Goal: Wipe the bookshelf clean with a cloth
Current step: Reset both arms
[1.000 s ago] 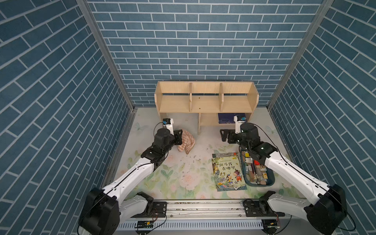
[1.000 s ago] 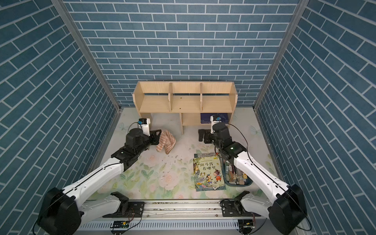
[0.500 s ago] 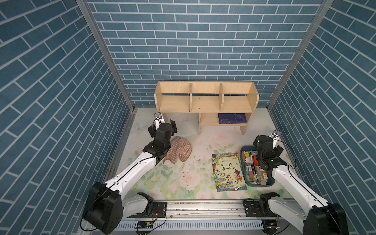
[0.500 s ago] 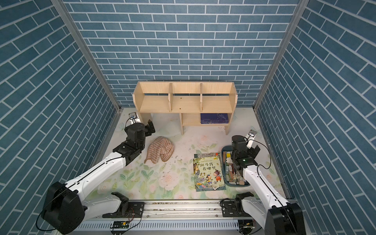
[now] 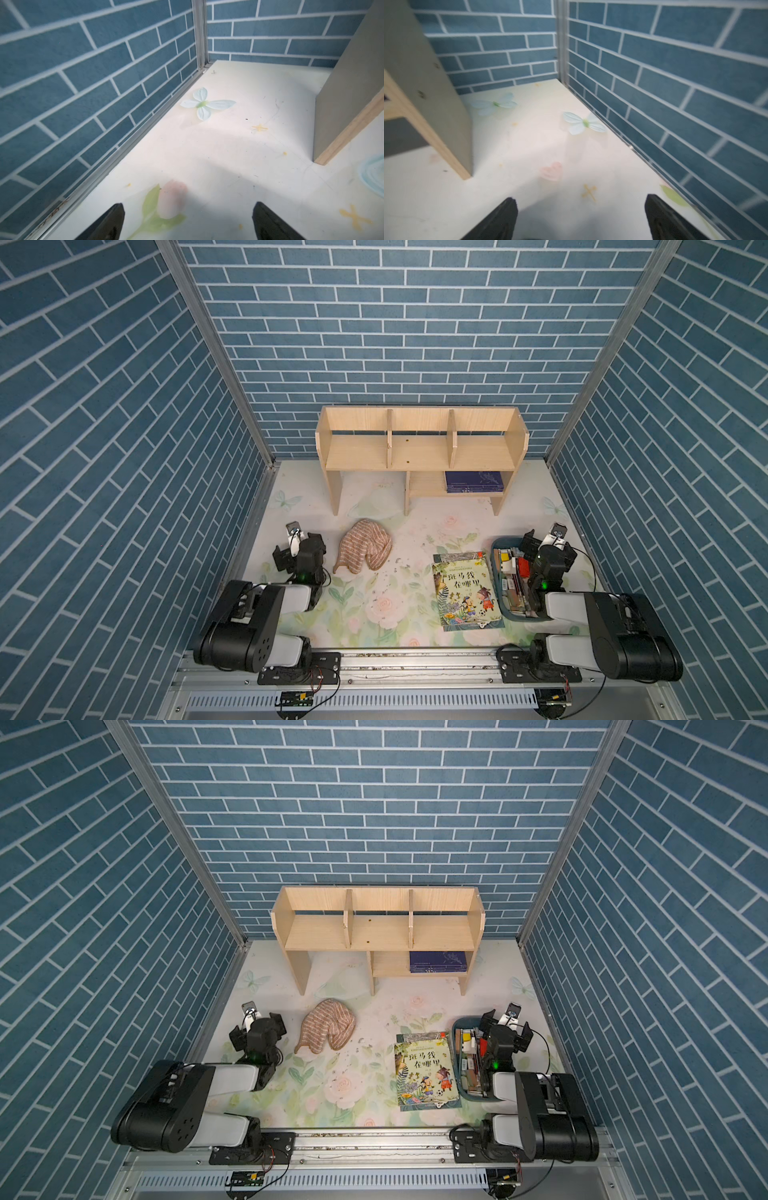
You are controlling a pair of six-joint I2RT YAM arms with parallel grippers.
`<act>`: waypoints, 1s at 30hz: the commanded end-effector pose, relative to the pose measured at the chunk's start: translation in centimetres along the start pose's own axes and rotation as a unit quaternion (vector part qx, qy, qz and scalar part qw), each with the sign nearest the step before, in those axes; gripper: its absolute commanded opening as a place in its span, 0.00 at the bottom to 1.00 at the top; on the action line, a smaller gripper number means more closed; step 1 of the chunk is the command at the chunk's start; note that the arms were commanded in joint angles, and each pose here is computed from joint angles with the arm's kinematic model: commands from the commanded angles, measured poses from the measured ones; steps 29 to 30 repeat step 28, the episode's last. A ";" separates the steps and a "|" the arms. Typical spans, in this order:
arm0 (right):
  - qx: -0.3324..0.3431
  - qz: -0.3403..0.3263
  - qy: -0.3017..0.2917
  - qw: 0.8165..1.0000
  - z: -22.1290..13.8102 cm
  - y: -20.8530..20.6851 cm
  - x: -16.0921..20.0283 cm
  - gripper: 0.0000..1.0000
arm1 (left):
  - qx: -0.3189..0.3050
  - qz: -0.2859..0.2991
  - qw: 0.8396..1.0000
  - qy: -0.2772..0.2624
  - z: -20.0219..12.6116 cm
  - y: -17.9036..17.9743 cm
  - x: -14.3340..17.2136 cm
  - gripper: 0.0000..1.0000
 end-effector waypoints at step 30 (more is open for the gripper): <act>-0.105 -0.033 -0.054 0.993 0.4 4.6 -1.9 1.00 | 0.115 -0.025 0.988 -0.103 0.5 -3.8 -5.0 1.00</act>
Point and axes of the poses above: each gripper's point midway between its finger pads, its own z axis out along the fingers, its own y axis along the line the jaws close on, x = y × z, the point moved 1 cm from there along -z, back along the fingers
